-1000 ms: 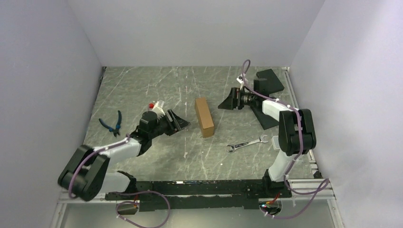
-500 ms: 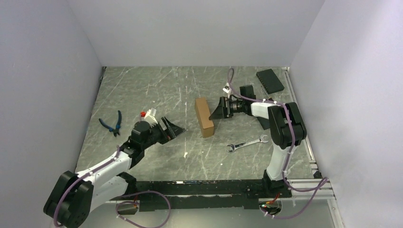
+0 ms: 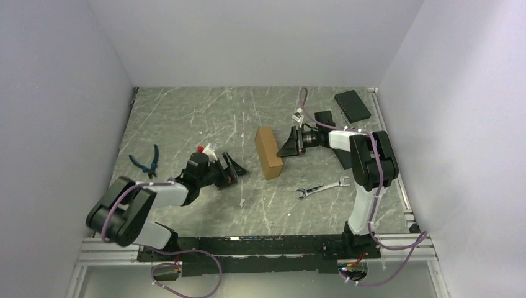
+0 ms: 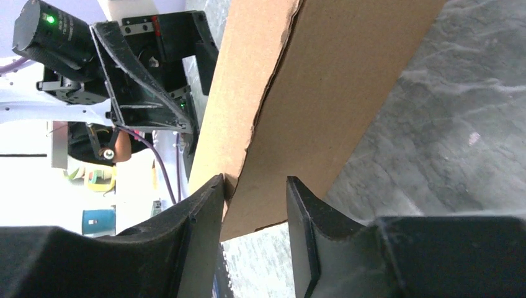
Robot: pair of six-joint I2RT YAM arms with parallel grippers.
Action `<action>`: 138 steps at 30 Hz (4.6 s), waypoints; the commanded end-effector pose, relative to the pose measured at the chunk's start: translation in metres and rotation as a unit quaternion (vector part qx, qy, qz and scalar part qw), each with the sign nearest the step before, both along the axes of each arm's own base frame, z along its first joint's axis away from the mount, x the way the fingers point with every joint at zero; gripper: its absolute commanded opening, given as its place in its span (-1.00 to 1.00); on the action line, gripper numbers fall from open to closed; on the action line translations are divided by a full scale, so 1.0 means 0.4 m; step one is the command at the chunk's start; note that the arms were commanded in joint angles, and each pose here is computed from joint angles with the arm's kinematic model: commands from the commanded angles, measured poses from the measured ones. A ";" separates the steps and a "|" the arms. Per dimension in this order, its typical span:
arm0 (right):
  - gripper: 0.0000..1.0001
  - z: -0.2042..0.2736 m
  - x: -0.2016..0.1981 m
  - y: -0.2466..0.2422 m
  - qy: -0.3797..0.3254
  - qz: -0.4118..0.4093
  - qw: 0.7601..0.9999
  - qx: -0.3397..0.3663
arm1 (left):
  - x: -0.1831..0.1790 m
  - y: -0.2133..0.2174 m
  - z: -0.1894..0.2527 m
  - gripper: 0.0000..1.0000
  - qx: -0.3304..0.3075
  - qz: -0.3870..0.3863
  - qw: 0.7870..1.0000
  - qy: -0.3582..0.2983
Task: Fold the paper box
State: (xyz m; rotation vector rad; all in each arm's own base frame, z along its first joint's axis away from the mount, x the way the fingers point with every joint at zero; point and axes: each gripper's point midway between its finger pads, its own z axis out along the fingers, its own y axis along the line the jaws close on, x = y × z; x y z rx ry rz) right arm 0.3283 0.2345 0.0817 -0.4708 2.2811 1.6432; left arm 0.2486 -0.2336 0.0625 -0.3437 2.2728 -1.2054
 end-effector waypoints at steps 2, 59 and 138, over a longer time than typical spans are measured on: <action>-0.21 -0.080 0.071 -0.075 -0.034 -0.054 0.995 -0.072 | 0.089 -0.087 0.100 0.83 -0.060 -0.044 0.995 -0.073; -0.95 -0.157 0.004 -0.037 -0.148 0.021 0.938 -0.312 | 0.148 -0.186 -0.095 -0.68 0.087 -0.099 0.989 0.068; 0.99 0.753 -0.282 -0.557 -0.406 -0.490 0.729 -0.254 | -0.218 0.254 0.692 0.99 0.085 0.025 0.960 -0.267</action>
